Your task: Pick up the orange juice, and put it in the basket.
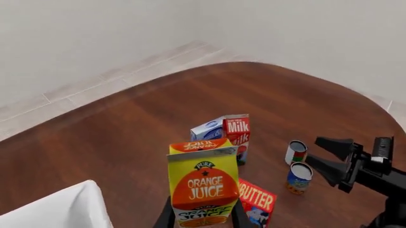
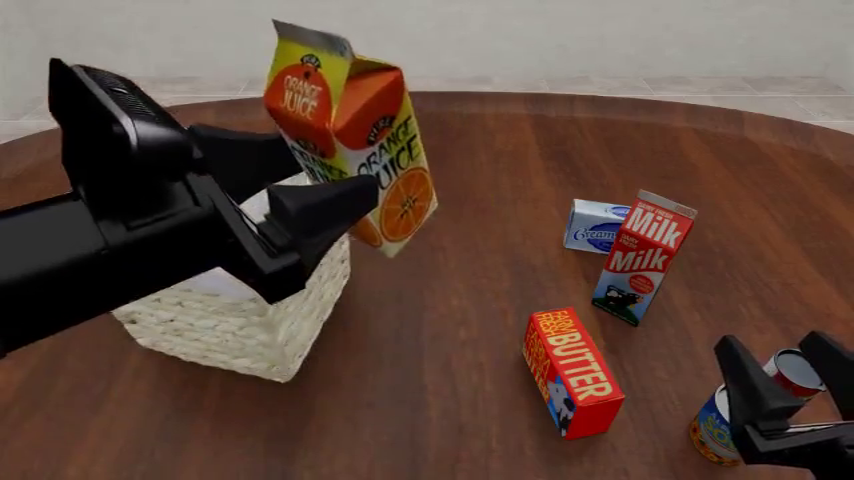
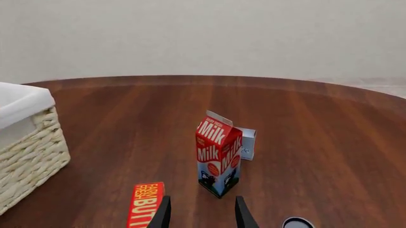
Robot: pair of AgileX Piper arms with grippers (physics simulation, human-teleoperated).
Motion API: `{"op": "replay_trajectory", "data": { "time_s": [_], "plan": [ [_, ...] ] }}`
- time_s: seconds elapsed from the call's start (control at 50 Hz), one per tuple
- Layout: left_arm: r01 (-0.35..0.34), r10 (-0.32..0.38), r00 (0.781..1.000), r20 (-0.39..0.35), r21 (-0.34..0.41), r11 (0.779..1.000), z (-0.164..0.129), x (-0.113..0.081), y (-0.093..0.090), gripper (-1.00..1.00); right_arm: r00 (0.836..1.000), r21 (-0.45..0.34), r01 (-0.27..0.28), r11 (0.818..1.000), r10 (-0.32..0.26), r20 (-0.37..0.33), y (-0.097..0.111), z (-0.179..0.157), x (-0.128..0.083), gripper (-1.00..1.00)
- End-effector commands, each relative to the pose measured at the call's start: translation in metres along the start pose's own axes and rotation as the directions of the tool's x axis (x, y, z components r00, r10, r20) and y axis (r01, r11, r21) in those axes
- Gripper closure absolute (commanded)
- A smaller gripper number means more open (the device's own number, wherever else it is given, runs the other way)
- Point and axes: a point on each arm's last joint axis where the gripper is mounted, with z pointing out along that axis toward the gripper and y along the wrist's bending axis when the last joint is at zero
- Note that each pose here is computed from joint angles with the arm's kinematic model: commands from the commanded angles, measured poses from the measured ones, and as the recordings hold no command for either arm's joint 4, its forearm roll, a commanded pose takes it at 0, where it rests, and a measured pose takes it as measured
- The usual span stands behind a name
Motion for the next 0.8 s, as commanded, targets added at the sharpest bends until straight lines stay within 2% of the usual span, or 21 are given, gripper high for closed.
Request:
{"op": "replay_trajectory", "data": {
  "time_s": [0.02,0.1,0.18,0.22,0.24,0.28,0.32,0.34,0.38,0.46,0.52,0.56,0.64,0.72,0.8],
  "plan": [
    [-0.006,0.005,1.000,-0.009,-0.058,0.998,-0.019,-0.016,0.011,1.00,1.000,-0.001,0.000,1.000,0.000,0.001,0.000,-0.002,0.000,-1.00],
    [0.007,-0.009,1.000,-0.019,-0.088,0.996,-0.025,-0.026,0.016,1.00,1.000,0.000,0.019,1.000,-0.019,0.002,0.000,-0.002,0.000,-1.00],
    [0.005,-0.013,0.997,-0.070,-0.115,0.993,-0.020,-0.019,0.022,1.00,1.000,0.001,0.014,1.000,-0.014,0.002,0.000,-0.003,0.000,-1.00],
    [0.061,-0.070,0.995,-0.064,-0.134,0.989,-0.021,-0.019,0.025,1.00,1.000,0.002,0.013,1.000,-0.013,0.001,0.000,-0.003,0.000,-1.00],
    [0.003,-0.012,0.998,-0.066,-0.131,0.991,-0.023,-0.020,0.025,1.00,1.000,0.002,0.014,1.000,-0.014,0.001,0.000,-0.003,0.000,-1.00],
    [-0.006,-0.006,0.997,-0.080,-0.150,0.989,-0.022,-0.020,0.029,1.00,1.000,0.002,0.013,1.000,-0.014,0.001,0.000,-0.003,0.001,-1.00],
    [-0.010,-0.002,0.997,-0.079,-0.152,0.988,-0.022,-0.021,0.029,1.00,1.000,0.003,0.013,1.000,-0.013,0.000,0.000,-0.003,0.001,-1.00],
    [0.015,-0.028,0.997,-0.075,-0.167,0.986,-0.023,-0.024,0.031,1.00,1.000,0.003,0.014,1.000,-0.014,-0.001,0.000,-0.002,0.001,-1.00],
    [-0.007,-0.006,0.997,-0.077,-0.165,0.986,-0.024,-0.030,0.031,1.00,1.000,0.004,0.018,1.000,-0.018,0.000,0.000,-0.003,0.001,-1.00],
    [-0.004,-0.010,0.997,-0.080,-0.168,0.986,-0.026,-0.034,0.032,1.00,1.000,0.006,0.027,1.000,-0.027,-0.001,0.000,-0.003,0.001,-1.00],
    [0.012,-0.028,0.996,-0.088,-0.182,0.983,-0.026,-0.034,0.034,1.00,1.000,0.004,0.027,1.000,-0.027,-0.001,0.000,-0.003,0.001,-1.00],
    [-0.011,-0.011,0.994,-0.107,-0.202,0.979,-0.026,-0.030,0.038,1.00,1.000,0.002,0.027,1.000,-0.027,-0.002,0.000,-0.003,0.001,-1.00],
    [-0.009,-0.020,0.992,-0.126,-0.222,0.975,-0.029,-0.024,0.042,1.00,1.000,-0.004,0.031,1.000,-0.031,-0.004,0.000,-0.004,0.001,-1.00],
    [-0.012,-0.023,0.990,-0.137,-0.249,0.968,-0.032,-0.026,0.046,1.00,0.999,-0.002,0.033,0.999,-0.033,-0.007,0.000,-0.005,0.002,-1.00],
    [-0.050,0.008,0.987,-0.159,-0.261,0.964,-0.033,-0.026,0.050,1.00,0.999,0.001,0.034,0.999,-0.034,-0.008,0.000,-0.004,0.002,-1.00]
  ]
}}
